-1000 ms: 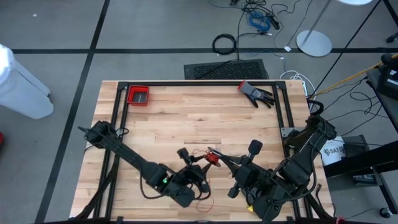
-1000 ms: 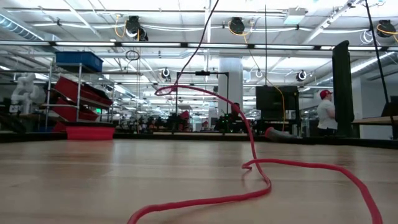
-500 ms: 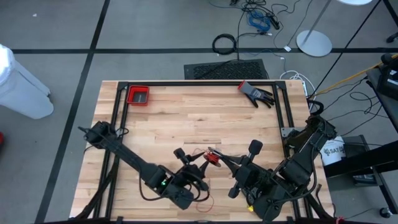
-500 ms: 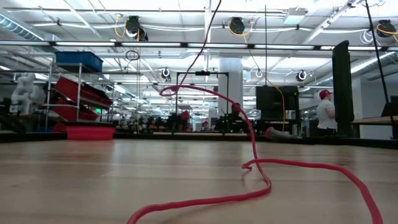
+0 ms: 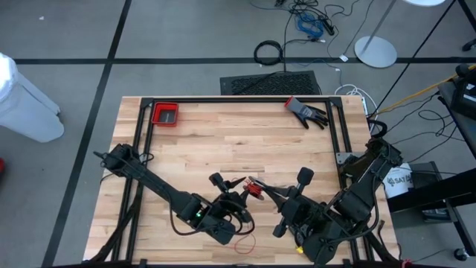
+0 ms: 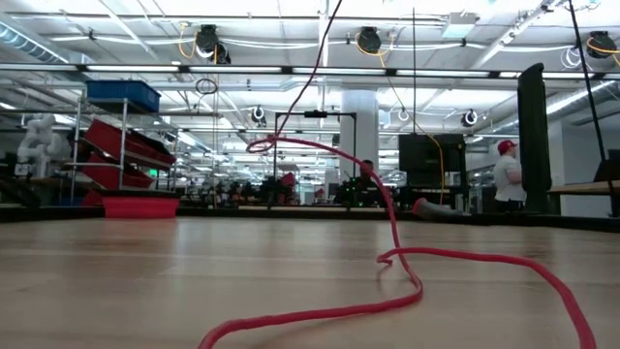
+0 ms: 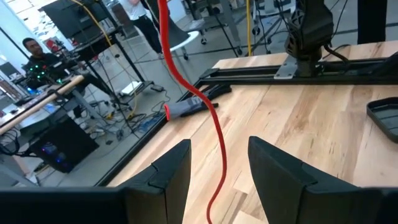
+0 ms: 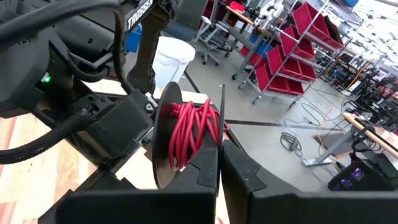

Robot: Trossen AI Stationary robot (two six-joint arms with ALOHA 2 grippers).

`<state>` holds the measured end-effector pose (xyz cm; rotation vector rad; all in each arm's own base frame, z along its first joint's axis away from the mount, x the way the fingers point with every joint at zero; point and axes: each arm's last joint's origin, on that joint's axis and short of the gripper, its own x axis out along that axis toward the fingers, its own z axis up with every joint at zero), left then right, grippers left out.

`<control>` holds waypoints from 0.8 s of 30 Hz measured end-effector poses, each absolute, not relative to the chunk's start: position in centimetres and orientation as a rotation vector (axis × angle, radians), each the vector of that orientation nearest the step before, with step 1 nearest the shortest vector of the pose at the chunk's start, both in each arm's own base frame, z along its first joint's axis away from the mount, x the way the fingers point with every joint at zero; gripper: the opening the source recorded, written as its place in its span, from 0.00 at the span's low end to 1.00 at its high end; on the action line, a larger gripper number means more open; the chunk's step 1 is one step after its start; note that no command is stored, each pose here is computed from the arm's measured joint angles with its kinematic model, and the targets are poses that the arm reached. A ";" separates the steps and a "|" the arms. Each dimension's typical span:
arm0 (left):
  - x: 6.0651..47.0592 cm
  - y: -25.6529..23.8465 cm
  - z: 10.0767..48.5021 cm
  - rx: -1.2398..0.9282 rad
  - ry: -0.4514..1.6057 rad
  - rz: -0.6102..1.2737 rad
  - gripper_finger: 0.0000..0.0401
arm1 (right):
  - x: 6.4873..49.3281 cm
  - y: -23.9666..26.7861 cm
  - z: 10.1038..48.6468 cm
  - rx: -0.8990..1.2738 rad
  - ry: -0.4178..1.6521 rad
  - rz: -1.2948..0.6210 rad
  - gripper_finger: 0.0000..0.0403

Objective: Coil cords
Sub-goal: Coil the red wire onto the spool

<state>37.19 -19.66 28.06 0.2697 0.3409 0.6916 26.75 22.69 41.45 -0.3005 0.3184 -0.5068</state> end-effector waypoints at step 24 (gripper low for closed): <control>37.6 -18.8 27.8 0.275 0.381 0.671 0.26 | 26.8 22.7 41.5 -0.299 0.317 -0.507 0.00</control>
